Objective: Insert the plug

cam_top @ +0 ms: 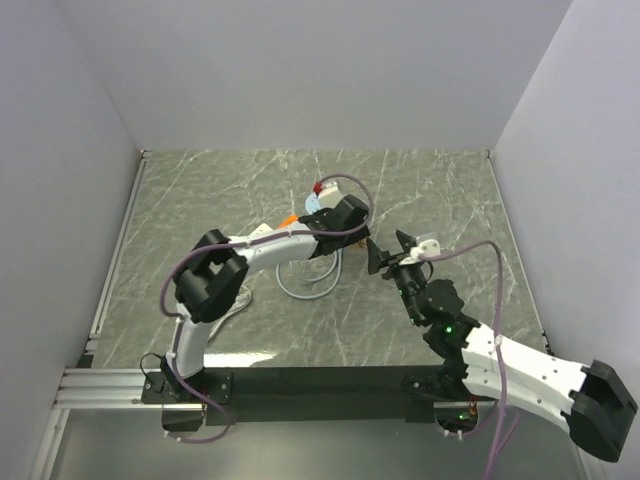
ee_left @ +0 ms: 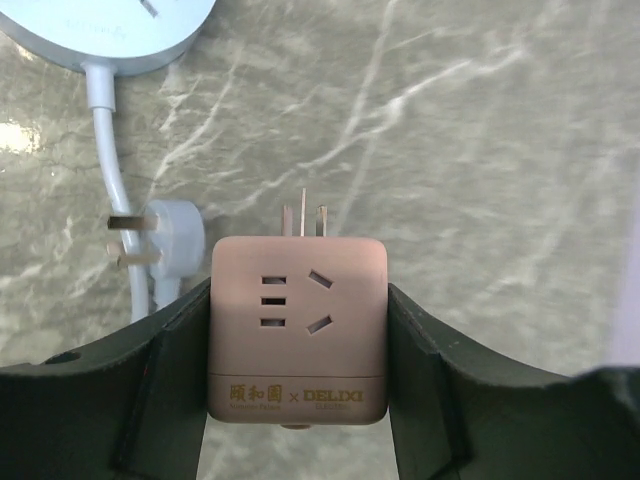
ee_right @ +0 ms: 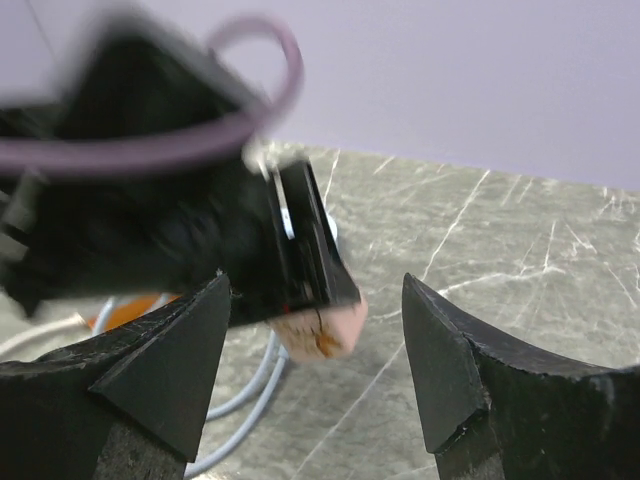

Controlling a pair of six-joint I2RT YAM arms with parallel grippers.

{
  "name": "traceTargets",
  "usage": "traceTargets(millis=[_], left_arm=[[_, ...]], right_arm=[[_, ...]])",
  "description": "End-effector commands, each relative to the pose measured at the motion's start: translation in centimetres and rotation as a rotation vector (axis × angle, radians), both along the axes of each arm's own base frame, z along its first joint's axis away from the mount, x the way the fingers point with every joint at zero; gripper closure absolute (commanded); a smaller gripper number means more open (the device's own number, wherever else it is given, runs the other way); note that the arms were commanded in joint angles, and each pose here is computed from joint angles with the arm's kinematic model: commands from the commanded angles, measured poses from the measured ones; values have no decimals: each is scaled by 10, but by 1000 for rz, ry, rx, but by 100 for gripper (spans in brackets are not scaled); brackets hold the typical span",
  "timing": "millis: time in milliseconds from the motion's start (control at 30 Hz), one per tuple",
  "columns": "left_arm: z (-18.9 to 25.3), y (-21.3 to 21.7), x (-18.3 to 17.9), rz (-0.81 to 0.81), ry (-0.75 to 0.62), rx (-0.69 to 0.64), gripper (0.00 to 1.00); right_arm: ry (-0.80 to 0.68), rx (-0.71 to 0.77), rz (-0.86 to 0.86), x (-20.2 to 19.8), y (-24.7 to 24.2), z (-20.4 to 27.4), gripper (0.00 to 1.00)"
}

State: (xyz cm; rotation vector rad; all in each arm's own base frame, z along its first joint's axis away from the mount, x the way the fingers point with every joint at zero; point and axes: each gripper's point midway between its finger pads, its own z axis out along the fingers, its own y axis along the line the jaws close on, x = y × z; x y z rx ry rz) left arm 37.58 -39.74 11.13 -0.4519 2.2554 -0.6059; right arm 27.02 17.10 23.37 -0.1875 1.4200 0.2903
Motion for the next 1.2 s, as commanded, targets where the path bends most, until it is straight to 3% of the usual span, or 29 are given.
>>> traceTargets(millis=[0,367,533,567,667,733,767,1167], left_arm=[[-9,0,9,11,-20,98,99],[-15,4,31,45,-75,228,98],[-19,-7,27,-36,-55,200,80],[-21,-7,26,-45,-58,191,66],[-13,-11,23,-79,-65,169,48],[-12,-12,22,-89,-61,166,41],[-13,-11,20,-87,-49,165,23],[18,-1,10,-177,-106,92,13]], right_arm=[[-19,112,-31,-6,-15,14,24],[53,24,-27,8,2,-7,23],[96,-8,-15,12,10,-26,22],[96,-8,-18,12,9,-26,23],[107,12,-20,10,7,-29,22],[109,15,-24,9,5,-30,22],[115,12,-25,9,5,-33,22],[184,16,-15,12,13,-54,21]])
